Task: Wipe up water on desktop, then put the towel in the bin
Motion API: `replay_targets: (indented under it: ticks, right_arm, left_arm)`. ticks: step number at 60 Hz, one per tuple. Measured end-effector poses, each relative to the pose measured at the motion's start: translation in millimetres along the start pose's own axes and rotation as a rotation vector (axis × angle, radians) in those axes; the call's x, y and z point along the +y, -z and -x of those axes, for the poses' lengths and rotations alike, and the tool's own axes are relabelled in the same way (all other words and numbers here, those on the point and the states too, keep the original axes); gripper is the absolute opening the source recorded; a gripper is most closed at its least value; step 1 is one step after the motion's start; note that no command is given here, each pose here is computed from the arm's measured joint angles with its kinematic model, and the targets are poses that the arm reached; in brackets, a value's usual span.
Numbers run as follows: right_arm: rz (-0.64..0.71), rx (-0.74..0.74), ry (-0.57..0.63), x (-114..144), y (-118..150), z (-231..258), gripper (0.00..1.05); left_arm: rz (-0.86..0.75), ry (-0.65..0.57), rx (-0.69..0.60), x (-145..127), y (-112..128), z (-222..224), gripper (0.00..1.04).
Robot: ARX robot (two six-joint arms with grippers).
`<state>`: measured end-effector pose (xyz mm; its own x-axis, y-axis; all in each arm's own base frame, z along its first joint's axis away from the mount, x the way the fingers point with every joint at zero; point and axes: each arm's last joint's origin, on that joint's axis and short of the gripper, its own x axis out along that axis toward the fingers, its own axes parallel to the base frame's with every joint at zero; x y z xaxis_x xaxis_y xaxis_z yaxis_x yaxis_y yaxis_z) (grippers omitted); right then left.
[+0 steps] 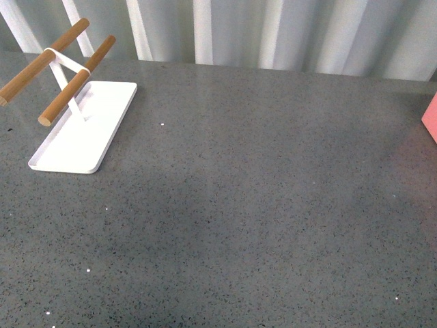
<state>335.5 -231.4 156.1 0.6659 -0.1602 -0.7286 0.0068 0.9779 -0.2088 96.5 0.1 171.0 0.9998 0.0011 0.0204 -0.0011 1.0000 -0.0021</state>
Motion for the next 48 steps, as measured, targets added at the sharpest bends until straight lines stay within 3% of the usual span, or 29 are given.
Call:
replay_targets:
  ticks: [21, 30, 42, 48]
  right_arm:
    - [-0.052, -0.022, -0.041, 2.9, -5.4, 0.3, 0.99]
    - [-0.116, -0.034, -0.081, 5.7, -6.5, 0.0, 0.97]
    - [-0.332, -0.058, -0.241, 22.8, -14.5, -2.7, 0.98]
    - [-0.409, -0.002, -0.242, 34.0, -14.7, -7.7, 0.98]
  left_arm:
    - [0.000, 0.000, 0.000, 0.0, 0.0, 0.0, 0.98]
    - [0.000, 0.000, 0.000, 0.0, 0.0, 0.0, 0.98]
    - [0.000, 0.000, 0.000, 0.0, 0.0, 0.0, 0.98]
    - [0.000, 0.000, 0.000, 0.0, 0.0, 0.0, 0.98]
